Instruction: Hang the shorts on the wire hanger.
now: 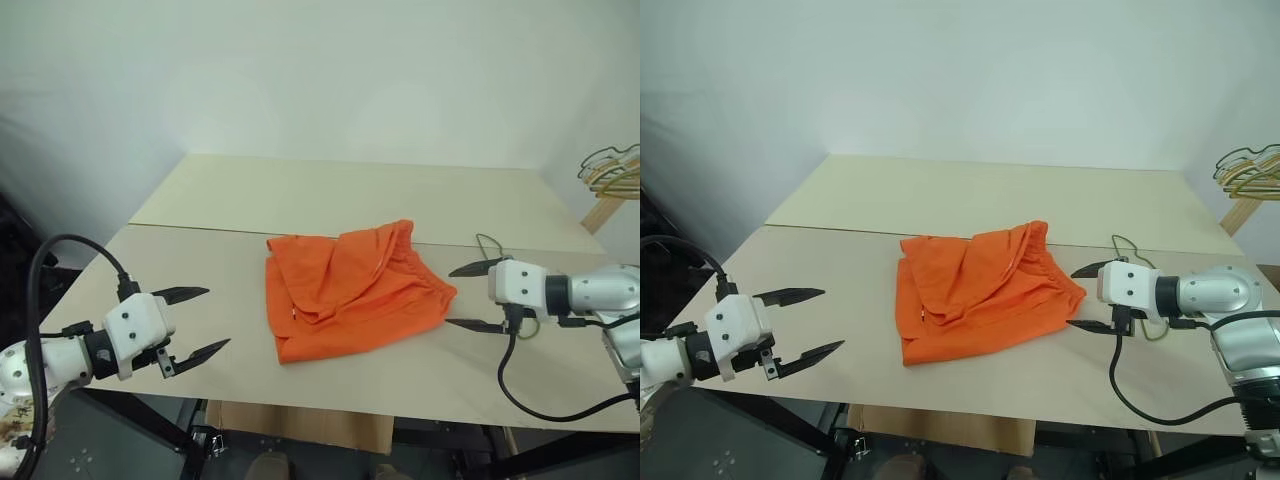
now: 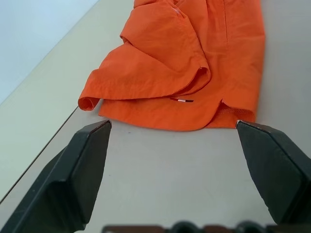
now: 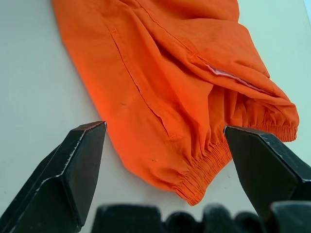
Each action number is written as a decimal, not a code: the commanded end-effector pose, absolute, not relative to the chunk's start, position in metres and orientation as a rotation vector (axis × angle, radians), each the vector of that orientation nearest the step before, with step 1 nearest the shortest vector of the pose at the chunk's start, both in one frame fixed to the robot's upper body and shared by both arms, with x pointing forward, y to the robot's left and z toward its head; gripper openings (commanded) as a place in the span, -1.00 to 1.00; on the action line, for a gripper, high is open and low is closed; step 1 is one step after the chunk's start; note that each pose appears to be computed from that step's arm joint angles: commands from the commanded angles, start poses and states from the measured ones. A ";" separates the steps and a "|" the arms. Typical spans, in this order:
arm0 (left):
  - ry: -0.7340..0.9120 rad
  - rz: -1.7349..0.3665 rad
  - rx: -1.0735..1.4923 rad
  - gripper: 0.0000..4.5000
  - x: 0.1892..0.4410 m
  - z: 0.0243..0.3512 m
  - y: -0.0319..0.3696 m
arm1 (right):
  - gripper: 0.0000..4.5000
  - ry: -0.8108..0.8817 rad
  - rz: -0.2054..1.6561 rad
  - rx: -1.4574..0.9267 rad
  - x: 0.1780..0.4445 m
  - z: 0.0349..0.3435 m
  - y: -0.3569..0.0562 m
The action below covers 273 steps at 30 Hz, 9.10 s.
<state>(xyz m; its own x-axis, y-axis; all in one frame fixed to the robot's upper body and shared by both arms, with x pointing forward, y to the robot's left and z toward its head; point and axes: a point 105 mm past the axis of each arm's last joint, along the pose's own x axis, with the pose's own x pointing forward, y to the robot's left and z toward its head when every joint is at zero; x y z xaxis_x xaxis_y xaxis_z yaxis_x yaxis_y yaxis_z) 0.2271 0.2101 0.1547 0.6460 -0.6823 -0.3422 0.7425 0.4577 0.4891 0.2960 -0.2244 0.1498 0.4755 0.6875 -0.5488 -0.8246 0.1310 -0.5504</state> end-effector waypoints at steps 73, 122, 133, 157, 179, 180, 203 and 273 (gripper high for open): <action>0.223 -1.140 0.846 1.00 0.210 0.110 0.159 | -0.99 -0.033 1.014 -1.568 0.380 0.076 -0.202; 0.262 -0.898 0.908 -0.98 0.290 0.079 0.191 | -1.00 -0.029 1.080 -1.398 0.351 0.113 -0.202; 0.248 -1.093 0.962 -0.98 0.266 0.128 0.214 | -1.00 0.014 1.300 -0.993 0.288 0.160 -0.163; -0.856 -0.093 0.658 -0.98 0.356 0.356 0.188 | -1.00 -0.795 0.165 -1.038 0.390 0.330 -0.172; 0.140 -0.930 0.991 -0.98 0.255 0.108 0.208 | -1.00 -0.030 1.258 -0.991 0.285 0.129 -0.172; 0.174 -0.961 1.011 -0.98 0.250 0.107 0.211 | -1.00 -0.003 1.317 -0.977 0.277 0.126 -0.172; 0.528 -1.245 0.928 -0.98 0.189 0.093 0.206 | -1.00 0.168 1.442 -1.250 0.278 0.098 -0.197; -0.008 -1.359 0.367 1.00 0.216 0.174 0.129 | -0.58 0.864 0.293 -0.200 0.394 0.041 -0.269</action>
